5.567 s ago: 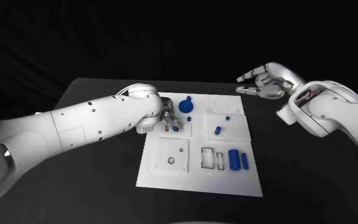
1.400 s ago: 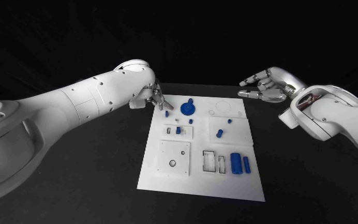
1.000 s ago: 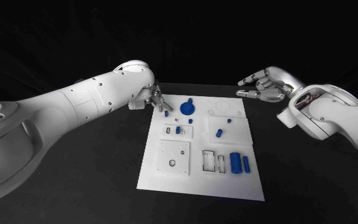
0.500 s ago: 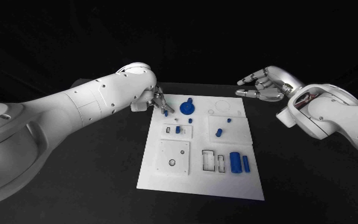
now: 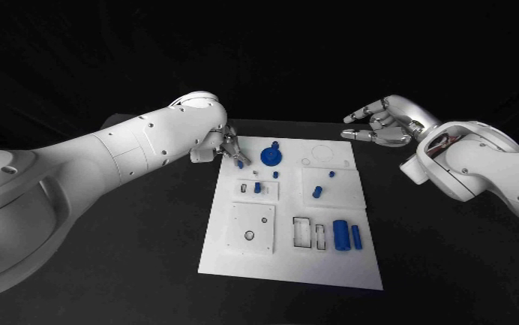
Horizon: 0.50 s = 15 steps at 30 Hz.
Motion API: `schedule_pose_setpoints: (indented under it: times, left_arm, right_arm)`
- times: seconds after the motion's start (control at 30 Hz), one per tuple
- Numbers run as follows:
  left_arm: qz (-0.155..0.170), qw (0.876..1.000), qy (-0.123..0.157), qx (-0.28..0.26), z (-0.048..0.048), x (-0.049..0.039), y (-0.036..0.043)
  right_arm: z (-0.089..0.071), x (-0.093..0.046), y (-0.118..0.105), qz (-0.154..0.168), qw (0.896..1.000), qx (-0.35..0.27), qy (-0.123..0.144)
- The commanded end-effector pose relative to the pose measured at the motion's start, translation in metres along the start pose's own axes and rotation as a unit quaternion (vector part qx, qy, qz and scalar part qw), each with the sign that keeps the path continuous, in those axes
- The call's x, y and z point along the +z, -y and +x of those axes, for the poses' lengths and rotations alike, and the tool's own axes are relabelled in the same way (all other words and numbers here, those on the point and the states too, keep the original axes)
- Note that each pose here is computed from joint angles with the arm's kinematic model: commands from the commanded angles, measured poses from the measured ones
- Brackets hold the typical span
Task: Assemble the parts on the task board
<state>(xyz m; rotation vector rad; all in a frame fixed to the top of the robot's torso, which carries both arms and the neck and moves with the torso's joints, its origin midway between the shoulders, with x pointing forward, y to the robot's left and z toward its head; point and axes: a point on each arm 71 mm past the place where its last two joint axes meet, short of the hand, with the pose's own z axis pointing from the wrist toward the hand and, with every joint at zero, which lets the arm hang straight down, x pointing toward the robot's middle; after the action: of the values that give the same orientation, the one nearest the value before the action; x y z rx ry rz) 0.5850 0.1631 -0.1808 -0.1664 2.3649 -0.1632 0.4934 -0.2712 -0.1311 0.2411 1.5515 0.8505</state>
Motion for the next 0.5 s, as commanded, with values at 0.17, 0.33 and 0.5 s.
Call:
schedule_pose_setpoints:
  times: [0.17,0.33,0.5]
  left_arm:
    - [0.011,0.999,0.000,-0.031,0.0006,-0.0001,0.0036]
    - [0.011,0.999,-0.002,-0.036,0.0008,-0.0001,0.0037]
    - [0.008,0.999,-0.003,-0.037,0.0008,0.0000,0.0028]
  right_arm:
    - [0.0015,0.0005,-0.0007,-0.004,1.000,-0.001,-0.006]
    - [0.0017,0.0007,-0.0006,-0.004,1.000,-0.001,-0.007]
    - [0.0017,0.0007,-0.0004,-0.004,1.000,-0.001,-0.007]
